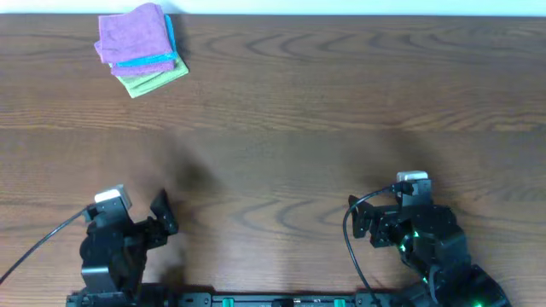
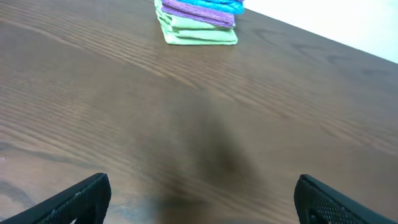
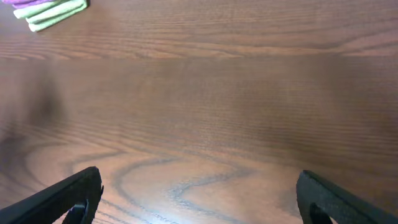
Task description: Fold the cloth
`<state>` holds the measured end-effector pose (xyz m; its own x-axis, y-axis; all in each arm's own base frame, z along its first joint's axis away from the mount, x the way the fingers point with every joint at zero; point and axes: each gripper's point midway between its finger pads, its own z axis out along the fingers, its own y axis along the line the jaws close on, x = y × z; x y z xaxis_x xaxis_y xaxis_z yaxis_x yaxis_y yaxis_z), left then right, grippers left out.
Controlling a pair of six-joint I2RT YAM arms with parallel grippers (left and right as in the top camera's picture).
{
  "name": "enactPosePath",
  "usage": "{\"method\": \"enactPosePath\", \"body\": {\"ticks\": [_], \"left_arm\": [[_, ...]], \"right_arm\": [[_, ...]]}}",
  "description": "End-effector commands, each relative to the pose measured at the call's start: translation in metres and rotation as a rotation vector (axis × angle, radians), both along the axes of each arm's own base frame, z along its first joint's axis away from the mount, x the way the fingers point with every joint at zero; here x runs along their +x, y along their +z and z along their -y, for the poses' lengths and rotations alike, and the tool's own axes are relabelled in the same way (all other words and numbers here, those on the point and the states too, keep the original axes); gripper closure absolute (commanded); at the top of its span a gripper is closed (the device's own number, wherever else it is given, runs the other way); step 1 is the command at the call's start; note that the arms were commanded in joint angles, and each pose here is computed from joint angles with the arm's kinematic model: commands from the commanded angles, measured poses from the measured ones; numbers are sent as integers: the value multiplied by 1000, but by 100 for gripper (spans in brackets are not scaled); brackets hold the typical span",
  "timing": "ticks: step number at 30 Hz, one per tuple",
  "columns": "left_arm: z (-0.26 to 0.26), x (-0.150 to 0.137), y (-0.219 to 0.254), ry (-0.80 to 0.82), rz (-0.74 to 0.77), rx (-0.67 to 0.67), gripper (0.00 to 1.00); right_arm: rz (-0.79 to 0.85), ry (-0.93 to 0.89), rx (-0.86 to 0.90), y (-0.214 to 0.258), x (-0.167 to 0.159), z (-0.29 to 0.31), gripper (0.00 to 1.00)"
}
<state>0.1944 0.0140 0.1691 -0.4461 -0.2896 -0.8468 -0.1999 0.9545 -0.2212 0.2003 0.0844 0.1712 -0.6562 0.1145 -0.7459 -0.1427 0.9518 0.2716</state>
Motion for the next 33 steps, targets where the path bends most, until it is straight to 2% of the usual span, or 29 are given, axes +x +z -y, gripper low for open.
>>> {"method": "enactPosePath", "body": {"ticks": [1, 27, 33], "left_arm": [[-3, -2, -8, -21, 4, 72, 5], [11, -19, -67, -206, -156, 227, 5], [11, -20, -75, -208, -137, 232, 5]], "right_arm": [[1, -23, 2, -1, 1, 4, 1], [1, -23, 2, -1, 1, 4, 1], [1, -23, 2, -1, 1, 4, 1]]}}
